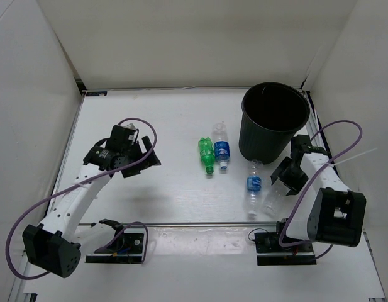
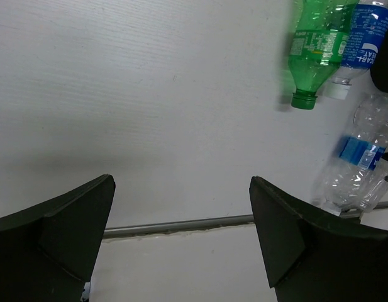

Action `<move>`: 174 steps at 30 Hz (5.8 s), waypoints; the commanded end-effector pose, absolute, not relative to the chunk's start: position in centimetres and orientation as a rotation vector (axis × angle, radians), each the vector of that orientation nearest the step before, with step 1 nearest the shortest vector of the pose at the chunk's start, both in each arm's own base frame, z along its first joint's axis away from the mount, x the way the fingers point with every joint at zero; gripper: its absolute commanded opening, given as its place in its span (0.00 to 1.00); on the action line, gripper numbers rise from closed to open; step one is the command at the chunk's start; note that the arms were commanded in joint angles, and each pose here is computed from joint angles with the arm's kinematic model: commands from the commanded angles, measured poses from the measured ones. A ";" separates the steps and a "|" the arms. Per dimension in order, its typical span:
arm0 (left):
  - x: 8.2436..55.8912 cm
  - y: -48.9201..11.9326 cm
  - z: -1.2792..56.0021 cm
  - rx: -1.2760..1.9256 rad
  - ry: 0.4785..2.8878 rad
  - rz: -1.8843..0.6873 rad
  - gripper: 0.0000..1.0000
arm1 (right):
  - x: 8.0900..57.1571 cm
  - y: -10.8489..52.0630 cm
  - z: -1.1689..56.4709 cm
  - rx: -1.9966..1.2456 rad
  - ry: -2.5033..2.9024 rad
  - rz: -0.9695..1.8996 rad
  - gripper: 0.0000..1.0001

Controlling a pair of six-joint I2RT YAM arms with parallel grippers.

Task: Put the plastic bottles in the bin

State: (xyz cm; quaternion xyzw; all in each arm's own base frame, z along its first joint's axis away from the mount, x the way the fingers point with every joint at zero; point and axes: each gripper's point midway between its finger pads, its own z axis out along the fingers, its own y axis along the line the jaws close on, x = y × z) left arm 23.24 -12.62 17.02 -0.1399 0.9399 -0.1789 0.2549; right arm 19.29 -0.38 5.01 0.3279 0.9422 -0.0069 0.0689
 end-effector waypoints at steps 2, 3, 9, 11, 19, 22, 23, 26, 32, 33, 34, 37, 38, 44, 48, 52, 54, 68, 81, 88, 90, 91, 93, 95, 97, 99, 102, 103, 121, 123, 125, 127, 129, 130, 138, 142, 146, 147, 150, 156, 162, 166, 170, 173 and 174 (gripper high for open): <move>23.5 -12.9 17.1 -0.355 2.565 -0.486 1.00 | 19.6 -1.4 4.8 1.031 2.810 -0.074 0.63; 23.7 -13.0 17.4 -0.353 2.557 -0.490 1.00 | 19.6 -1.4 4.8 1.031 2.810 -0.074 0.59; 24.2 -13.2 17.4 -0.381 2.557 -0.497 1.00 | 18.9 -1.0 9.0 1.013 2.758 -0.020 0.36; 24.3 -13.1 16.7 -0.403 2.555 -0.490 1.00 | 18.2 -0.5 10.8 1.012 2.721 0.023 0.31; 24.5 -13.2 15.2 -0.476 2.572 -0.482 1.00 | 14.9 2.1 17.9 1.007 2.576 0.248 0.20; 24.7 -13.3 15.1 -0.488 2.571 -0.485 1.00 | 14.2 2.9 23.2 0.943 2.471 0.336 0.19; 24.7 -13.3 15.1 -0.488 2.571 -0.485 1.00 | 14.2 2.9 24.8 0.925 2.433 0.346 0.19; 24.9 -13.2 14.4 -0.494 2.583 -0.465 1.00 | 15.4 2.7 32.3 0.838 2.241 0.383 0.19; 24.9 -13.9 13.6 -0.472 2.615 -0.456 1.00 | 22.1 -0.3 43.7 0.723 1.898 0.303 0.17; 24.9 -13.9 13.6 -0.472 2.615 -0.456 1.00 | 23.0 -0.7 44.3 0.726 1.873 0.289 0.17; 24.9 -13.9 13.6 -0.472 2.615 -0.456 1.00 | 24.3 -1.2 45.1 0.712 1.835 0.273 0.17; 24.8 -14.4 13.4 -0.449 2.632 -0.456 1.00 | 28.7 -2.3 45.1 0.694 1.797 0.238 0.17; 24.7 -14.7 13.4 -0.437 2.635 -0.459 1.00 | 30.0 -2.5 44.7 0.686 1.805 0.230 0.17; 24.6 -14.9 13.6 -0.386 2.643 -0.451 1.00 | 35.2 -2.4 45.0 0.654 1.781 0.263 0.19; 24.7 -15.6 13.8 -0.338 2.644 -0.449 1.00 | 36.8 -0.7 41.9 0.587 1.896 0.284 0.50; 25.8 -16.5 15.1 -0.276 2.605 -0.424 1.00 | 34.5 -0.4 41.1 0.577 1.962 0.259 1.00; 26.4 -17.5 16.4 -0.205 2.561 -0.420 1.00 | 32.2 0.0 42.3 0.559 1.927 0.280 1.00; 23.4 -32.6 16.2 0.931 2.280 -0.446 0.92 | 19.8 5.2 42.5 0.448 1.929 0.566 1.00; 23.8 -37.3 14.4 0.931 2.254 -0.286 0.92 | 15.2 7.6 35.5 0.499 2.111 0.709 1.00; 29.9 -33.4 18.2 0.506 2.258 -0.079 0.99 | 13.2 8.0 34.4 0.485 2.157 0.721 1.00; 32.0 -31.1 18.0 0.296 2.344 -0.055 0.99 | 12.7 8.0 34.4 0.467 2.168 0.710 1.00; 32.6 -30.6 17.6 0.191 2.388 -0.081 0.99 | 12.6 8.1 34.7 0.457 2.159 0.720 1.00; 34.7 -28.9 16.9 0.054 2.475 -0.166 0.99 | 12.0 8.1 34.5 0.444 2.179 0.709 1.00; 35.8 -28.0 15.1 -0.024 2.553 -0.215 0.99 | 11.6 8.1 34.8 0.436 2.188 0.703 1.00; 38.1 -28.1 15.2 -0.063 2.531 -0.341 0.99 | 10.8 8.2 35.7 0.386 2.170 0.696 1.00; 39.3 -28.3 15.7 -0.042 2.480 -0.363 0.99 | 10.1 8.3 36.2 0.368 2.165 0.701 1.00; 40.9 -30.1 16.0 0.001 2.461 -0.441 0.99 | 9.4 8.3 36.4 0.335 2.154 0.687 1.00; 41.6 -30.6 16.9 0.015 2.444 -0.480 0.99 | 9.4 8.3 36.4 0.334 2.153 0.687 1.00; 38.9 -32.5 7.3 0.014 2.703 -0.526 0.99 | 9.6 8.1 35.9 0.337 2.167 0.670 1.00; 38.9 -32.9 6.0 0.019 2.733 -0.532 0.99 | 9.7 8.1 36.4 0.333 2.157 0.670 1.00; 38.6 -33.3 5.5 0.016 2.755 -0.559 0.99 | 9.9 8.1 36.3 0.337 2.166 0.670 1.00; 38.5 -33.8 4.7 0.023 2.777 -0.581 0.95 | 9.8 8.1 36.6 0.333 2.157 0.670 1.00; 38.0 -34.4 4.3 0.038 2.803 -0.630 0.85 | 9.8 8.1 36.6 0.333 2.157 0.670 1.00; 37.9 -34.5 4.3 0.043 2.807 -0.645 0.78 | 10.0 7.9 36.3 0.332 2.165 0.655 1.00; 41.5 -31.1 13.8 -0.086 2.548 -0.544 0.52 | 9.4 7.6 36.4 0.321 2.139 0.629 1.00; 44.3 -31.8 27.3 -0.122 2.216 -0.612 0.42 | 9.1 7.3 36.1 0.329 2.129 0.609 1.00; 46.3 -33.6 37.5 -0.018 1.931 -0.664 0.41 | 8.9 7.3 35.9 0.329 2.130 0.609 1.00; 46.4 -34.8 38.9 0.042 1.886 -0.684 0.41 | 8.9 7.3 35.9 0.329 2.130 0.609 1.00; 46.7 -38.6 42.0 0.167 1.773 -0.872 0.41 | 8.7 7.1 36.3 0.328 2.108 0.595 1.00; 44.7 -46.3 44.3 0.281 1.564 -1.098 0.46 | 7.6 6.8 38.2 0.293 2.018 0.563 1.00; 42.6 -51.2 44.7 0.258 1.456 -1.166 0.60 | 6.7 7.2 39.0 0.243 1.989 0.591 1.00; 42.6 -51.9 42.3 0.253 1.517 -1.156 0.77 | 6.6 7.1 39.2 0.246 1.979 0.582 1.00; 41.9 -50.2 44.0 0.258 1.502 -1.110 1.00 | 7.5 6.6 37.7 0.341 2.030 0.576 1.00; 40.8 -47.5 47.3 0.249 1.470 -1.044 1.00 | 8.4 6.5 34.7 0.526 2.110 0.604 1.00; 40.5 -46.4 48.1 0.248 1.467 -1.007 1.00 | 8.7 6.6 33.9 0.579 2.120 0.625 1.00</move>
